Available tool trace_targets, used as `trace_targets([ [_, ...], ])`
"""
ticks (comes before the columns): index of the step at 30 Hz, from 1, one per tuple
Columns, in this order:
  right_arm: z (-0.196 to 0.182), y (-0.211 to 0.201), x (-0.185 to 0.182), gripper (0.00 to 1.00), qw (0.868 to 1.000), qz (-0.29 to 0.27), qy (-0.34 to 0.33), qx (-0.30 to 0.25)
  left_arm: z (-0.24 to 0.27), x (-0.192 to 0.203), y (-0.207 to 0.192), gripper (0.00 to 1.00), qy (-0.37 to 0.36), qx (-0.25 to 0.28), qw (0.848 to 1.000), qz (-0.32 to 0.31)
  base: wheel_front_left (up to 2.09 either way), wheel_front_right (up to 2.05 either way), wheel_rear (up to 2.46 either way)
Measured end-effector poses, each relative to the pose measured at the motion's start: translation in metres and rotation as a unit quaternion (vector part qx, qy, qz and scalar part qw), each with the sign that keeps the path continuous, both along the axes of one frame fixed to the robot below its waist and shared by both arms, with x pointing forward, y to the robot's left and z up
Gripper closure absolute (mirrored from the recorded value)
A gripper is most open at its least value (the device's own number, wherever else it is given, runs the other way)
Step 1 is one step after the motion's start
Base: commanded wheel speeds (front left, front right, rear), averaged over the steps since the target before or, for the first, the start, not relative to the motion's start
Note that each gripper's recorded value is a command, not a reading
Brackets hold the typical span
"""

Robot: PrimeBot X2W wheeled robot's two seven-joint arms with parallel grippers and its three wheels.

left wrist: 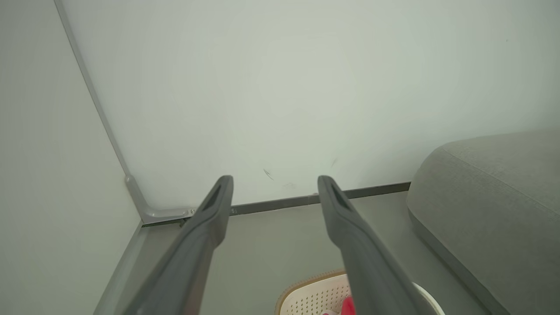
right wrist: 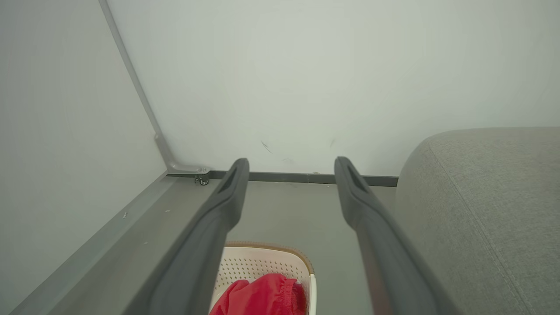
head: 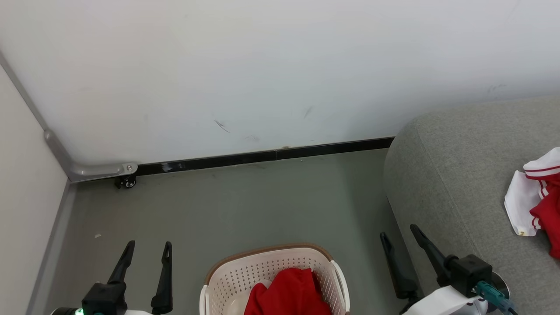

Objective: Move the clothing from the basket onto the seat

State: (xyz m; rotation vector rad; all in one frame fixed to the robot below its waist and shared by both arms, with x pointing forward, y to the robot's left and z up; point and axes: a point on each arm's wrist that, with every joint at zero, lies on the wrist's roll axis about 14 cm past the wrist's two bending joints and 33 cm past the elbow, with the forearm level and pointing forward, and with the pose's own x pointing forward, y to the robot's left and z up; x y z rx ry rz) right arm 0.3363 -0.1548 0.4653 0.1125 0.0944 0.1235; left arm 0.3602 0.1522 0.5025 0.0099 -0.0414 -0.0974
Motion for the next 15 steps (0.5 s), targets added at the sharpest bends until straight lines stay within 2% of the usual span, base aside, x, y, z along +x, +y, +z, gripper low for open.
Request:
trace_targets([
  [15,0.0028,0.0028,-0.0006,0.00,1.000,0.003,0.000,0.003,-0.0057,0.0013,0.0016,0.00,0.008,-0.002,1.000,0.008,0.00,0.00,0.00],
])
